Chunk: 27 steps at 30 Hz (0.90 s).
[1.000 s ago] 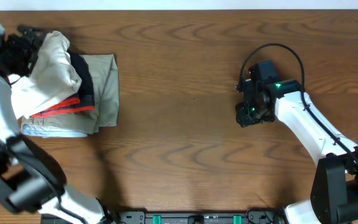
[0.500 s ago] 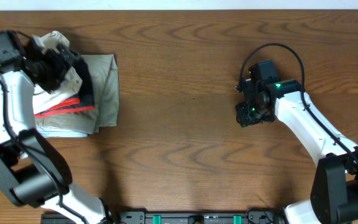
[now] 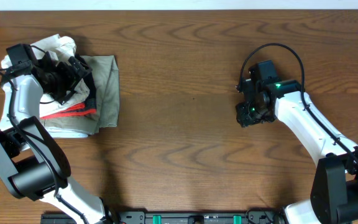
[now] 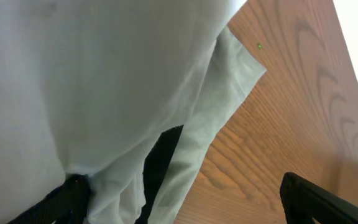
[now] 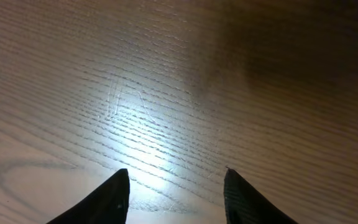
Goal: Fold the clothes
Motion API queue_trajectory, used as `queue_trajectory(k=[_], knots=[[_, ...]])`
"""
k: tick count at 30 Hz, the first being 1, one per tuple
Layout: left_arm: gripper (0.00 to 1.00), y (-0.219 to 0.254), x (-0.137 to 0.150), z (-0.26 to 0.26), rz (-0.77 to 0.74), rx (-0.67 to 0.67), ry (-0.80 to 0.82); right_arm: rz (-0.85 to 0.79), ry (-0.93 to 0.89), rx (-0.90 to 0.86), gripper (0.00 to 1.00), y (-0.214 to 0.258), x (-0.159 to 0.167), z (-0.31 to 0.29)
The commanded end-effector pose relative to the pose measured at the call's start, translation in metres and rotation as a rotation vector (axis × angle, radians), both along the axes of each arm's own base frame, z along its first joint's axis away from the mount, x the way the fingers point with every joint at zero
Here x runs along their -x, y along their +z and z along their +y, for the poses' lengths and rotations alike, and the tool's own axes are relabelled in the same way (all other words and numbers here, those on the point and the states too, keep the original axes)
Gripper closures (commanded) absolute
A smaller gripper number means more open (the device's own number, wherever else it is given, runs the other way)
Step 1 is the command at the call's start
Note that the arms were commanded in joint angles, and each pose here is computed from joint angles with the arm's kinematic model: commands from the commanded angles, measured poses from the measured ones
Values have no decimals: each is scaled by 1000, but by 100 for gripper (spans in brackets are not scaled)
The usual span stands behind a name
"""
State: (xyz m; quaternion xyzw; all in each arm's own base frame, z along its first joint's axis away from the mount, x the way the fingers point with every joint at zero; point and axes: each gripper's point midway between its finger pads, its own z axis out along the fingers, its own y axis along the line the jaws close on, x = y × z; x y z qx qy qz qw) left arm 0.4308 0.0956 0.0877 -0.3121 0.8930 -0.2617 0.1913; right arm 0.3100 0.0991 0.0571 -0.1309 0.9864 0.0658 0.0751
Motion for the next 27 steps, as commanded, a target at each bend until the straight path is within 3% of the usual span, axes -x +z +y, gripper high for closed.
queue_trajectory(k=[1,5,8,10,11,12,16,20,27], knots=[[2,-3,8,-10,5,27,-24,-7,0,10,51,-1,-2,0],[2,40,5,-18,-115,-88,-109,-46,0,-5,47,1,-11,3],[2,69,12,-22,-147,-274,-152,-88,8,-59,43,5,-22,13],[2,88,19,-38,-180,-394,-242,-132,15,-96,25,11,-32,21],[2,96,21,-45,-191,-446,-274,-165,17,-108,5,15,-39,23],[2,103,25,-51,-193,-505,-286,-199,14,-116,1,21,-46,24],[2,123,32,-63,-197,-660,-290,-374,-81,-119,1,65,-87,8],[2,125,38,-70,-187,-679,-308,-524,-226,-80,1,117,-118,-36],[2,111,71,-73,-60,-642,-352,-584,-332,-49,1,168,-91,-92]])
